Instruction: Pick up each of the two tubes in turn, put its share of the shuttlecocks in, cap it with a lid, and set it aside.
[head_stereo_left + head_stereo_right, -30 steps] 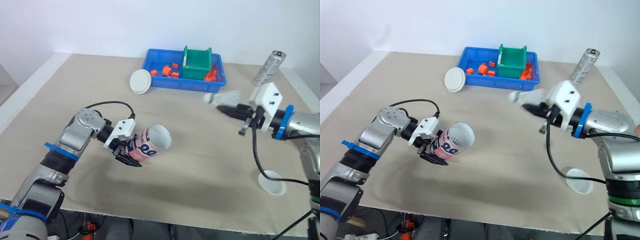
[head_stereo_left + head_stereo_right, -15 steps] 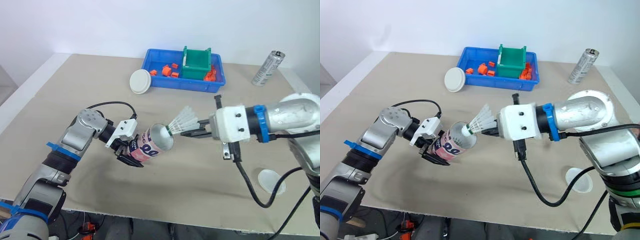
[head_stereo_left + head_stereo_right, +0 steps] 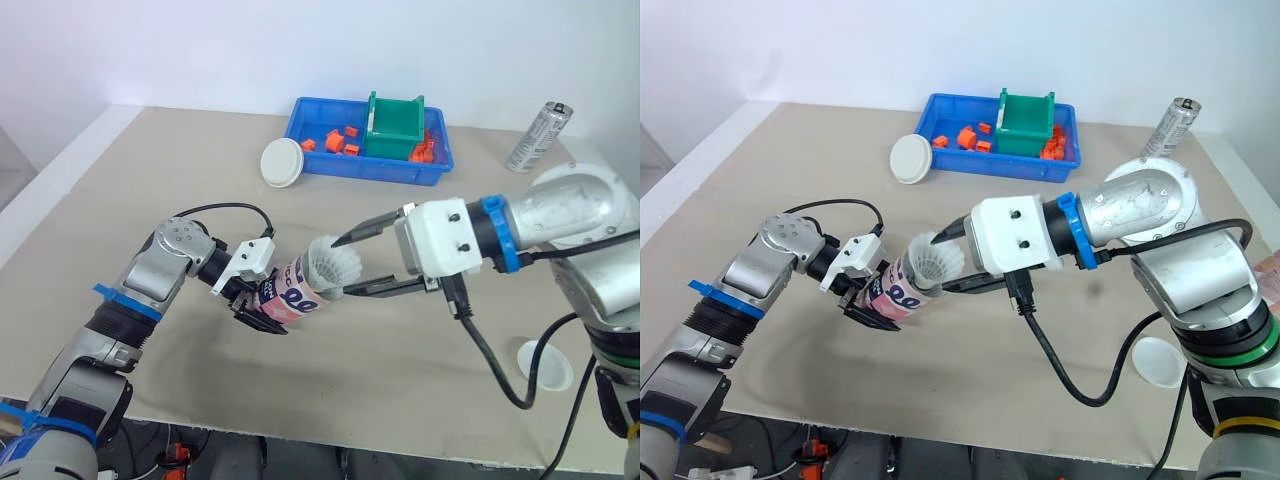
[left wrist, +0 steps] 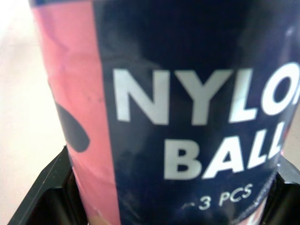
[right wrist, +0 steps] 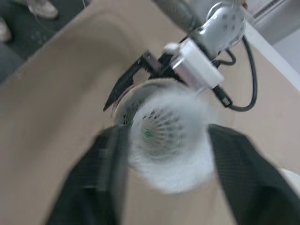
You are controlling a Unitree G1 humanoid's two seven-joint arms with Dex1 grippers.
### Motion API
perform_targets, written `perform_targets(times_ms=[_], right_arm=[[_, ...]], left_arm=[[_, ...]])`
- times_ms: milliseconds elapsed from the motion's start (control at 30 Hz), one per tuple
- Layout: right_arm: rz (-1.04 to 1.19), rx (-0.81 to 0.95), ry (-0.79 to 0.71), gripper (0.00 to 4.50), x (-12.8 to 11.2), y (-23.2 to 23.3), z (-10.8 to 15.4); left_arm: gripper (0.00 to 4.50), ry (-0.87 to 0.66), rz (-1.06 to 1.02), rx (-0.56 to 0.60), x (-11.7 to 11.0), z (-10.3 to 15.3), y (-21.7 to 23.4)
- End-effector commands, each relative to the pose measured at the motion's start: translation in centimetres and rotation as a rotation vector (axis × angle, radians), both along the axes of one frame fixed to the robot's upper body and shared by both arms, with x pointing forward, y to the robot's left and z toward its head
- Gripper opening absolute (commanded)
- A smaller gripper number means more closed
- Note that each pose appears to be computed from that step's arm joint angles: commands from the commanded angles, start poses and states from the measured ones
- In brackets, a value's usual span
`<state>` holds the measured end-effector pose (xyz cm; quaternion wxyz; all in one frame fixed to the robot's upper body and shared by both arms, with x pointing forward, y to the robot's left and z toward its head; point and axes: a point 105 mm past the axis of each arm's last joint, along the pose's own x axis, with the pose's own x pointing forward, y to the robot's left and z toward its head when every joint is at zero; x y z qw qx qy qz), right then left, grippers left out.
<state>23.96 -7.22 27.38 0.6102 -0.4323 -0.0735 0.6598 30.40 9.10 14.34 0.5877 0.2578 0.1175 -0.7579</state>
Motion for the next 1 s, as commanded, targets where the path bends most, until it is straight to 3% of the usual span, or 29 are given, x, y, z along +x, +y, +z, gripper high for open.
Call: perform_targets(times_ms=[33,233,400,500,600,733,767,1000], right_arm=[[-0.021,0.054,-0.026,3.07,-0.4,-1.0,2.0],[-0.188,0.215,0.06,3.07,1.1,-4.5,2.9],[-0.267,0.195,0.177,3.07,0.7,-5.8,-0.4],[-0.297,0.229,0.191,3.07,1.0,-5.5,-0.9],[-0.341,0.285,0.184,2.3,2.0,-5.0,-0.5],[-0.249,0.256,0.192,0.36,1.1,-4.0,0.0],[-0.228,0.252,0.19,0.08,1.0,-3.8,0.3],[-0.127,0.047,0.128,0.08,1.2,-1.2,-0.7]], left_arm=[[3.85,-0.043,-0.005,-0.023,0.3,1.4,-0.1],[3.85,-0.037,-0.004,-0.061,0.2,1.7,-0.4],[3.85,-0.029,-0.002,-0.064,0.2,1.7,-0.4],[3.85,-0.026,-0.004,-0.062,0.2,1.5,-0.5],[3.85,-0.024,-0.008,-0.062,0.3,1.4,-0.6],[3.85,-0.029,-0.014,-0.06,0.4,1.4,-0.8],[3.85,-0.031,-0.014,-0.059,0.4,1.4,-0.8],[3.85,-0.035,-0.019,-0.057,0.5,1.5,-0.9]])
